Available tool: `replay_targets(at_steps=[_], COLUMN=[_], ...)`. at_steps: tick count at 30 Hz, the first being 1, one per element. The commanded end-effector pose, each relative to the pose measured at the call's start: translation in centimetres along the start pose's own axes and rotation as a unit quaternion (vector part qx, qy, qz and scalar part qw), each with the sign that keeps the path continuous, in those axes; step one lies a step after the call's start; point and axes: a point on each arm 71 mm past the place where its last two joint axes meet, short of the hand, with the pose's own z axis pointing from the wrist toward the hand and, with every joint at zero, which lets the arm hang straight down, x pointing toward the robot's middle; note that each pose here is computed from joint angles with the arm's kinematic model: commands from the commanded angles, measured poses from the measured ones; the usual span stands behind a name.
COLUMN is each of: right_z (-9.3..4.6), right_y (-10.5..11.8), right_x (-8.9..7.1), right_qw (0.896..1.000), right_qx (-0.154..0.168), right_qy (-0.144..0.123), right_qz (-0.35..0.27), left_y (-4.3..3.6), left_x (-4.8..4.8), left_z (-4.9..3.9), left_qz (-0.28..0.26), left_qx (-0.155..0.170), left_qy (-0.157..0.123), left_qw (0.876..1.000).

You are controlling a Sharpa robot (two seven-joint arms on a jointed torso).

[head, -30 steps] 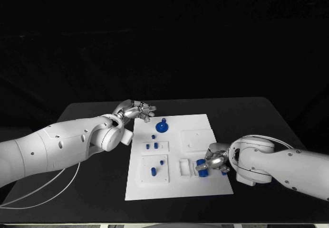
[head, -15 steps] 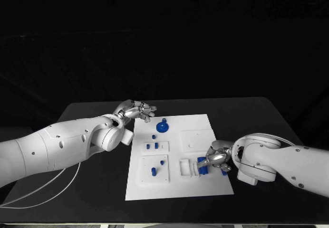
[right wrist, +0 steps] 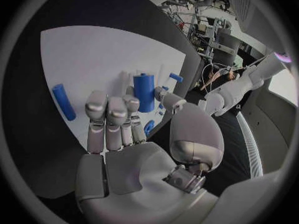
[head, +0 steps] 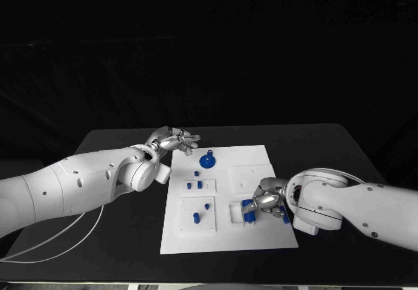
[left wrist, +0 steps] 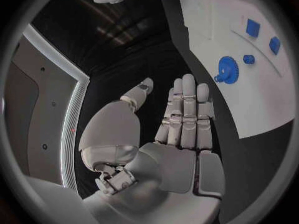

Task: Assemble the parts on the task board

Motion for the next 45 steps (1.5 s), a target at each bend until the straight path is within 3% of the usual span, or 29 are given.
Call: replay_targets(at_steps=[1,16,45], right_z=[0.2,0.8,1.5], right_y=[0.2,1.3,1.7], right_x=[0.1,0.7,1.0], right_qw=[1.0,0.999,0.999], right_qx=[-0.001,-0.004,-0.007], right_qy=[0.011,0.04,0.029], right_qz=[-0.004,-0.013,-0.025], left_y=[-0.11,-0.11,-0.11], left_x=[0.22,0.2,0.16], left_z=[0.03,-0.04,-0.18], left_qz=[-0.005,-0.006,-0.006], left_qx=[0.003,0.002,0.0], left_qy=[0.007,0.009,0.01], left_qw=[1.0,1.0,1.0])
